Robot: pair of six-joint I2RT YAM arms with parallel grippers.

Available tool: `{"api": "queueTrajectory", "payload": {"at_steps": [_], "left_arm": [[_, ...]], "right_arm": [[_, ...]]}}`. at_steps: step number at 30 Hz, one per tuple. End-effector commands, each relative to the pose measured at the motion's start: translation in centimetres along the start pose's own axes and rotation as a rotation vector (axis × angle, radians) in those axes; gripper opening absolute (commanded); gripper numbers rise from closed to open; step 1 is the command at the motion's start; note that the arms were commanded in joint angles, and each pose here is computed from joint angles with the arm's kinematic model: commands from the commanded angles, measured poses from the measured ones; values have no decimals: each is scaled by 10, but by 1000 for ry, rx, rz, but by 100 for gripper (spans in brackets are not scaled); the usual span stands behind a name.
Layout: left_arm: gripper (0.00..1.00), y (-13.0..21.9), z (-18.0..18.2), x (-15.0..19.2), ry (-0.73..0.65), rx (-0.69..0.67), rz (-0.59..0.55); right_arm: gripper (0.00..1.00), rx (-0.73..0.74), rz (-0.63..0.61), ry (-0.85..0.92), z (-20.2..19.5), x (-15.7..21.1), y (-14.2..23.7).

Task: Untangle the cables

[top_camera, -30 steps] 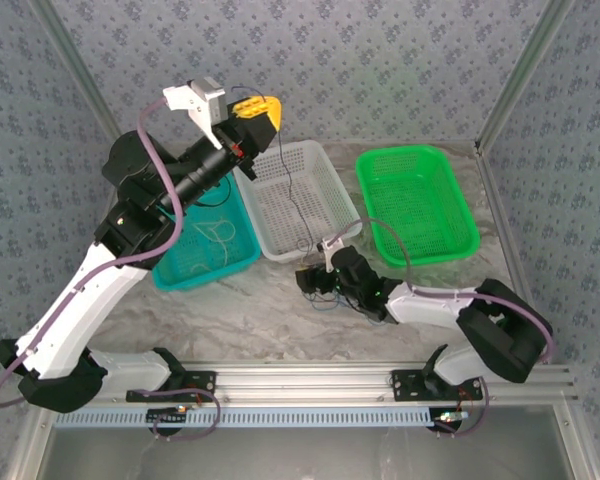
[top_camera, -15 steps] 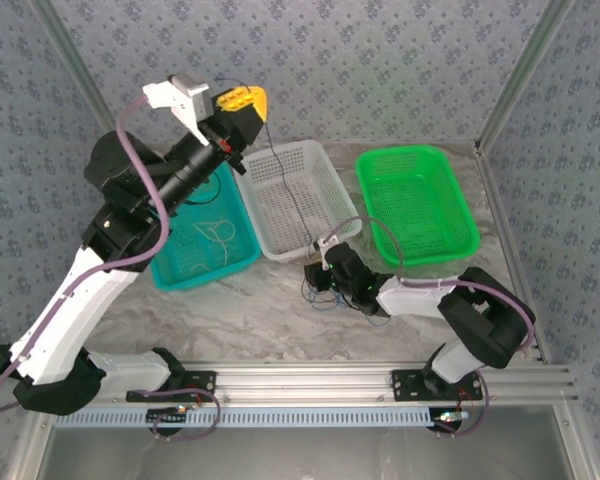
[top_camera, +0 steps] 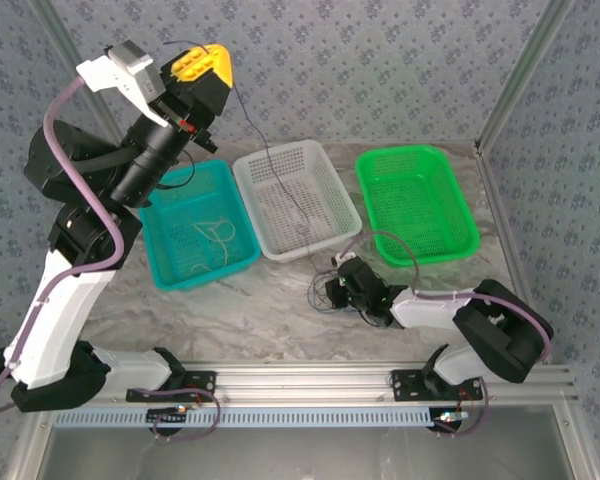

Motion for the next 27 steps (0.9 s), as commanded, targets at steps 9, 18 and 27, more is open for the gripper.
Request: {"api": "queueTrajectory", "payload": {"at_steps": [9, 18, 27], "left_arm": [[0, -14, -9, -44, -58, 7, -95], [0, -32, -17, -62, -98, 37, -127], [0, -41, -19, -60, -102, 53, -121]], "right_arm": [[17, 79, 80, -10, -19, 23, 4], [18, 106, 60, -17, -25, 24, 12], [53, 76, 67, -8, -20, 20, 18]]}}
Point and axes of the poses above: each hand's point on the last joint's axis, 136 mm out from that joint toward the fingers, its own y axis back along the fingers, its own z axis along the line the jaws close on, x = y × z, the point moved 1 cm from there along y, back along the fingers, and after that the axes turned 14 degrees about y, right-handed, at the moved point
